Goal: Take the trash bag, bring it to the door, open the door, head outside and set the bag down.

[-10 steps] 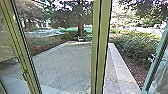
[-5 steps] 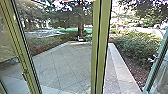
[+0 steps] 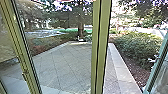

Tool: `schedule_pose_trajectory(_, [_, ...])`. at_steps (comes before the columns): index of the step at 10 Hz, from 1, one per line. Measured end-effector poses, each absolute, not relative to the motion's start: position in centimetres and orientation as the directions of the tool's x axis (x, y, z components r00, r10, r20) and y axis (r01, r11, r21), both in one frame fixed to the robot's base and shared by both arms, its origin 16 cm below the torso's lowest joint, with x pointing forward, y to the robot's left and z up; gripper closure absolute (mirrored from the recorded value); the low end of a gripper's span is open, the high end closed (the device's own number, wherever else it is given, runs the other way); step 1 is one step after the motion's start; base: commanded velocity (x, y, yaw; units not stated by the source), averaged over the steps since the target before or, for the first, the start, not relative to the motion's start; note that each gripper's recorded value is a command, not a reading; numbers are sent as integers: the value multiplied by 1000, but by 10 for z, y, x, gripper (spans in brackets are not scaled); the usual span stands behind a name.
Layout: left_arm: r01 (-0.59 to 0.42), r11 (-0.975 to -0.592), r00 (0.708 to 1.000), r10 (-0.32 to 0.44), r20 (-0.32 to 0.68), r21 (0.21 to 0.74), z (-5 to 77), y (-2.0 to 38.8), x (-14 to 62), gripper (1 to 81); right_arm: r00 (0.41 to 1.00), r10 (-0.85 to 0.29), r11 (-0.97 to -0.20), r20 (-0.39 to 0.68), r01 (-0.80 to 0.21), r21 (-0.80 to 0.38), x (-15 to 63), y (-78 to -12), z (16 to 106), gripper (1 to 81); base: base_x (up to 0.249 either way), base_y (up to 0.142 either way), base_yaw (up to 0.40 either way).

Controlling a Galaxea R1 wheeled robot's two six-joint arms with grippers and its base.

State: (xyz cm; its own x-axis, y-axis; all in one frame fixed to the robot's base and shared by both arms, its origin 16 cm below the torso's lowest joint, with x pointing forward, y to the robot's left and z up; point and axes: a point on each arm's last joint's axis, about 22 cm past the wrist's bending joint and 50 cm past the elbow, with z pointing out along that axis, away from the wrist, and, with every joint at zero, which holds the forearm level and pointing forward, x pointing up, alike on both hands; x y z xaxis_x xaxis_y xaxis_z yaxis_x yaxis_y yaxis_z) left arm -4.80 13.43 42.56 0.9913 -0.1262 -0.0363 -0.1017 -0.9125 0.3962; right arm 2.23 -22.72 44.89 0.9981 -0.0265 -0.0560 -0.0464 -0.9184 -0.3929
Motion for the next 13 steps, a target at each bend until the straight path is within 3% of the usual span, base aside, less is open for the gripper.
schedule_pose_trajectory(2, [-104,-913,992,-126,-30,394,425,135,-43,811,999,-8,-929,-44,-24,-368,12,-228,439,10,0,0,0])
schedule_pose_trajectory(4, [-103,-918,994,-112,0,382,424,139,-31,811,997,71,-926,-5,64,-373,9,-217,437,10,0,0,0])
schedule_pose_trajectory(13, [-110,-929,994,-99,50,353,421,150,-8,811,996,76,-956,-42,60,-288,-21,-196,414,10,0,0,0])
